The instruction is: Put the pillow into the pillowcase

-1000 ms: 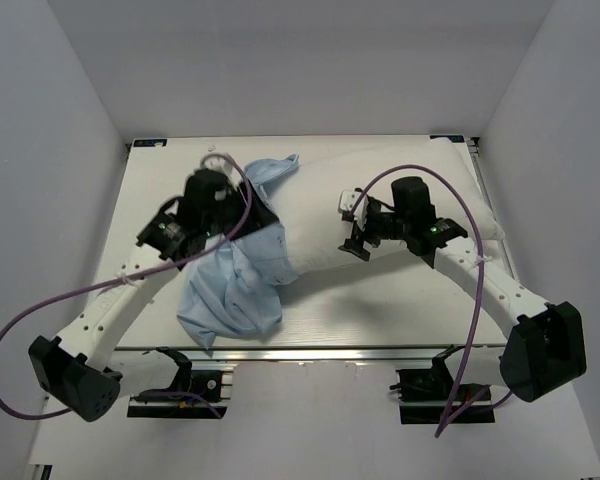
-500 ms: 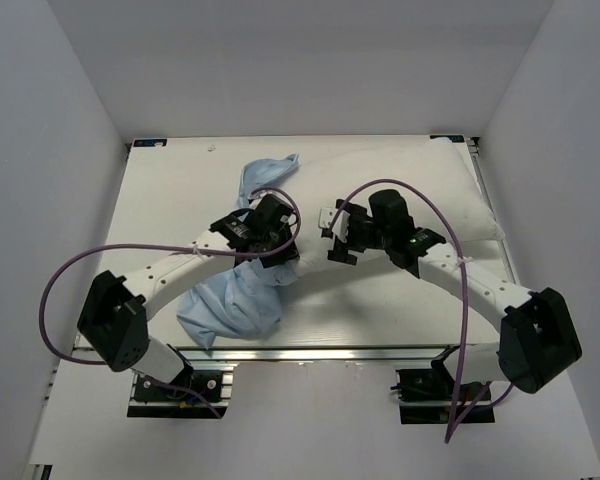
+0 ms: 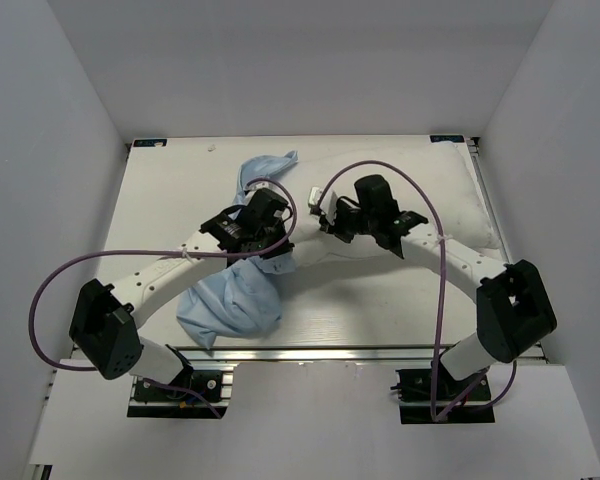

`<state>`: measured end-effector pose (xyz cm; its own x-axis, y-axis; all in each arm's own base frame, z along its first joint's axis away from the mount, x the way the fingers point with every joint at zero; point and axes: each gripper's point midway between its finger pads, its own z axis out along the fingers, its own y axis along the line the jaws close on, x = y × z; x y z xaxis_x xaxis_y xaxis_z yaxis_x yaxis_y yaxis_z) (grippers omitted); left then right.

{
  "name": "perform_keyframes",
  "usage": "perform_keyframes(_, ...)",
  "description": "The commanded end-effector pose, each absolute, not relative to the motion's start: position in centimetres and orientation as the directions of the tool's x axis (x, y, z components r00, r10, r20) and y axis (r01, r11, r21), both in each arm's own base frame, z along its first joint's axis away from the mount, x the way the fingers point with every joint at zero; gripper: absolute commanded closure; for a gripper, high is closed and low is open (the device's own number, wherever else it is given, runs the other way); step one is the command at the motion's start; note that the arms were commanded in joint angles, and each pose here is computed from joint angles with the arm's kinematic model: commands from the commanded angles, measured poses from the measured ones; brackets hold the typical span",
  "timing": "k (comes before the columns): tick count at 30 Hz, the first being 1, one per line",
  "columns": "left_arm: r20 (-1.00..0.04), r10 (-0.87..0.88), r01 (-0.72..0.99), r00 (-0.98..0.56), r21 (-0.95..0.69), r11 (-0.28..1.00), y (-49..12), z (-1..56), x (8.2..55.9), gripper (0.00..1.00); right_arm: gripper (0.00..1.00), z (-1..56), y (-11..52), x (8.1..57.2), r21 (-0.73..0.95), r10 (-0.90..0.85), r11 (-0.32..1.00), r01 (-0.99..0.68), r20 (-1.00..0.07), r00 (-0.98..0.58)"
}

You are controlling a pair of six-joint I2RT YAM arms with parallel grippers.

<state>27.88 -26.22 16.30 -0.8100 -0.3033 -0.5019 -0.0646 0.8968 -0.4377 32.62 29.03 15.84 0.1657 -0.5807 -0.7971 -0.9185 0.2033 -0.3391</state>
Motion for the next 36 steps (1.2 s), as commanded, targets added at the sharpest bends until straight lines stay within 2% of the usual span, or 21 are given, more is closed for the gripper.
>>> perform_keyframes(1, -0.528, -0.253, 0.085, -0.810, -0.534, 0.841, -28.2, 21.7, 27.0, 0.96, 1.00, 18.8, 31.5, 31.4, -0.110, -0.452, 0.241, -0.964, -0.892, -0.011)
perform_keyframes(2, -0.529, -0.239, 0.106, -0.814, -0.541, 0.834, -28.7, 22.3, 27.0, 0.96, 1.00, 19.7, 32.0, 31.3, -0.022, -0.405, 0.274, -0.961, -0.909, -0.094)
perform_keyframes(6, -0.538, -0.177, 0.204, -0.824, -0.572, 0.794, -31.0, 25.7, 27.5, 0.97, 1.00, 25.6, 34.7, 32.9, 0.101, -0.242, 0.316, -0.943, -0.953, -0.183)
perform_keyframes(10, -0.560, -0.176, 0.251, -0.809, -0.601, 0.759, -32.1, 28.8, 27.9, 0.96, 1.00, 28.0, 36.6, 35.6, 0.161, -0.174, 0.358, -0.920, -0.956, -0.235)
perform_keyframes(13, -0.584, -0.191, 0.266, -0.789, -0.604, 0.751, -32.3, 30.3, 28.4, 0.96, 1.00, 28.6, 37.5, 35.7, 0.230, -0.150, 0.338, -0.913, -0.944, -0.293)
perform_keyframes(19, -0.572, -0.200, 0.242, -0.795, -0.602, 0.761, -33.2, 29.4, 30.5, 0.96, 1.00, 29.7, 38.7, 33.6, 0.366, -0.073, 0.262, -0.893, -0.915, -0.396)
perform_keyframes(25, -0.564, -0.184, 0.272, -0.805, -0.627, 0.730, -35.2, 30.3, 31.8, 0.96, 1.00, 30.9, 36.8, 37.1, 0.413, 0.045, 0.387, -0.824, -0.901, -0.431)
perform_keyframes(29, -0.550, -0.204, 0.211, -0.810, -0.597, 0.774, -32.8, 29.2, 32.1, 0.96, 1.00, 31.9, 34.2, 39.7, 0.433, 0.110, 0.449, -0.782, -0.895, -0.432)
perform_keyframes(31, -0.520, -0.267, 0.146, -0.811, -0.622, 0.769, -30.4, 28.6, 32.7, 0.96, 1.00, 32.7, 33.2, 40.3, 0.433, 0.134, 0.464, -0.773, -0.897, -0.421)
perform_keyframes(36, -0.496, -0.383, 0.068, -0.779, -0.675, 0.735, -26.6, 28.7, 35.1, 0.95, 1.00, 34.1, 33.1, 37.9, 0.428, 0.133, 0.401, -0.810, -0.902, -0.410)
